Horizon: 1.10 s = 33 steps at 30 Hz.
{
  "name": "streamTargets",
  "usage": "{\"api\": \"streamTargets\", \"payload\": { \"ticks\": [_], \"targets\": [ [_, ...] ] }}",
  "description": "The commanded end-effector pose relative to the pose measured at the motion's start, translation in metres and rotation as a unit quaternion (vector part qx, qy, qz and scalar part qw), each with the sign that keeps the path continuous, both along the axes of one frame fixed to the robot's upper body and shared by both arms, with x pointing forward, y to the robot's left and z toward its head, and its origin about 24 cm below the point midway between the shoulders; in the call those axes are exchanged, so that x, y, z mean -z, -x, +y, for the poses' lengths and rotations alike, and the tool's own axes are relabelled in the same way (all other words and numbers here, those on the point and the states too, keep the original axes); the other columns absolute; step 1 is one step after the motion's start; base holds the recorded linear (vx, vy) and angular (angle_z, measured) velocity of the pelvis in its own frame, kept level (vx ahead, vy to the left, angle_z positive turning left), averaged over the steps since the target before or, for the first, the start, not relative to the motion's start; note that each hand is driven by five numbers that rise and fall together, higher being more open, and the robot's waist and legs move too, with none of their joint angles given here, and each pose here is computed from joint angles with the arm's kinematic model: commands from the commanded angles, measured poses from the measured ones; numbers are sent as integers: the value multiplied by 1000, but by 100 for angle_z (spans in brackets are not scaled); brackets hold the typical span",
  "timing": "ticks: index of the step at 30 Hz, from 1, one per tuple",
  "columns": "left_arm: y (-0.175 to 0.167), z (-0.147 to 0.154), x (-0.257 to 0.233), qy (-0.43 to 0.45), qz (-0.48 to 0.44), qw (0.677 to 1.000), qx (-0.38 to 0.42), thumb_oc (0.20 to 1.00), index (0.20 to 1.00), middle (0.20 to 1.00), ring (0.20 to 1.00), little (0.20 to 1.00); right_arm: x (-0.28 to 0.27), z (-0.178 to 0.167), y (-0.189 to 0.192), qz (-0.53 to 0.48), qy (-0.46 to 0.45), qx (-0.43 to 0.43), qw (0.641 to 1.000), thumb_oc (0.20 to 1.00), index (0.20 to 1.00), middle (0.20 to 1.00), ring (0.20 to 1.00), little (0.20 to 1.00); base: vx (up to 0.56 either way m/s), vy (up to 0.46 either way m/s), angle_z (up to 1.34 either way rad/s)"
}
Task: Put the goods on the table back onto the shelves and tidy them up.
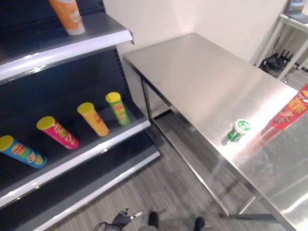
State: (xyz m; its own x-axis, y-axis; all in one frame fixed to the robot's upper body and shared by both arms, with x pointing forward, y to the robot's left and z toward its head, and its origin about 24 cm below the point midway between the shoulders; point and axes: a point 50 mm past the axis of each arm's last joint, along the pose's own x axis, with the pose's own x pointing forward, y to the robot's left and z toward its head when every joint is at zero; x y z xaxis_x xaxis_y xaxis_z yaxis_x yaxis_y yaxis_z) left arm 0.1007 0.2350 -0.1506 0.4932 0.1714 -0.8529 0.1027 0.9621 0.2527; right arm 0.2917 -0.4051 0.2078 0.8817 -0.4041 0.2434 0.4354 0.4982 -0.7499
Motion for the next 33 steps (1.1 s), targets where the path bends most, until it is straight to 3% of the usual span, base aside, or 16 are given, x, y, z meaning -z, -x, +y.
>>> {"api": "streamTargets", "payload": {
  "ticks": [1, 10, 33],
  "targets": [
    [-14, 8, -6, -16, -25, 1000, 3, 1000, 1000, 1000, 1000, 1000, -32, 4, -9, -44, 38, 6, 998, 1000, 1000, 1000, 1000, 1000, 6, -4, 6],
    [-14, 8, -6, -18, -24, 1000, 2, 1000, 1000, 1000, 1000, 1000, -21, -3, -9, -2, 56, 29, 998, 1000, 1000, 1000, 1000, 1000, 0, 0, 0],
    [-11, 11, -6, -21, -22, 999, -9, 1000, 1000, 1000, 1000, 1000, -16, -6, -11, -7, 34, 48, 998, 1000, 1000, 1000, 1000, 1000, 0, 0, 0]
  ]
}}
